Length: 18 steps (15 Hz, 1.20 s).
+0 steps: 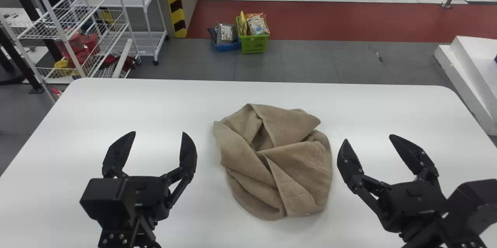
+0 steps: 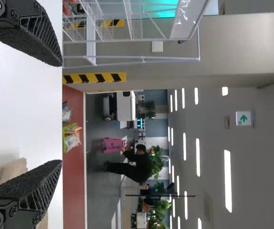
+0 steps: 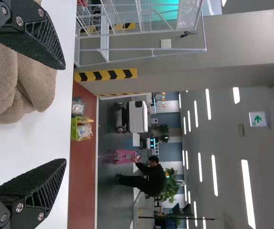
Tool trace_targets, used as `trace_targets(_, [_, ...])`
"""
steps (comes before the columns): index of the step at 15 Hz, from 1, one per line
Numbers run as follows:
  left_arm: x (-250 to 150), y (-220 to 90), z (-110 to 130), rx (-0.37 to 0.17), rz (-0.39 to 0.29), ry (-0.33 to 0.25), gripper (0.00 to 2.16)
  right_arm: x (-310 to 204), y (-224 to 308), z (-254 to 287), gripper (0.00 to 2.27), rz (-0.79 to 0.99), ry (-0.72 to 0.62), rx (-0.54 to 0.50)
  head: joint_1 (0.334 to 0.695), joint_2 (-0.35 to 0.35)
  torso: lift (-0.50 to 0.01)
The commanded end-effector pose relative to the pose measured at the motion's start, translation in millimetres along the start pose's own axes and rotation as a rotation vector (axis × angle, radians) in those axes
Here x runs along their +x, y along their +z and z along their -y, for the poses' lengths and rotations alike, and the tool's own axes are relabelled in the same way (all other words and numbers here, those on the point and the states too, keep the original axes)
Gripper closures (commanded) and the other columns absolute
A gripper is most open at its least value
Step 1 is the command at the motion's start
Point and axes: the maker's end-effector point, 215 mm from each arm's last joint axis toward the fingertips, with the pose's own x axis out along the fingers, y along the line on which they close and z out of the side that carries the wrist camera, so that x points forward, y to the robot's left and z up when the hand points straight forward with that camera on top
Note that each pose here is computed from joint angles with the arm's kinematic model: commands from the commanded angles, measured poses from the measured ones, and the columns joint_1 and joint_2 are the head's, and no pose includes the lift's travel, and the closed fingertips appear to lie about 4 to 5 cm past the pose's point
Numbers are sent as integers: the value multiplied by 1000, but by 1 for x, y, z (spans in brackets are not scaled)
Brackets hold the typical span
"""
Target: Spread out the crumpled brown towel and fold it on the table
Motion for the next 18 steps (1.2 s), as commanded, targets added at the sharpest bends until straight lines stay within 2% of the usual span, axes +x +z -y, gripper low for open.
trace_targets(1, [0, 0, 0, 0, -1, 0, 90, 0, 0, 0, 130, 0, -1, 1, 695, 1, -127])
trace_targets(18, [1, -2, 3, -5, -3, -3, 90, 1, 1, -1, 130, 3, 1, 1, 695, 1, -127])
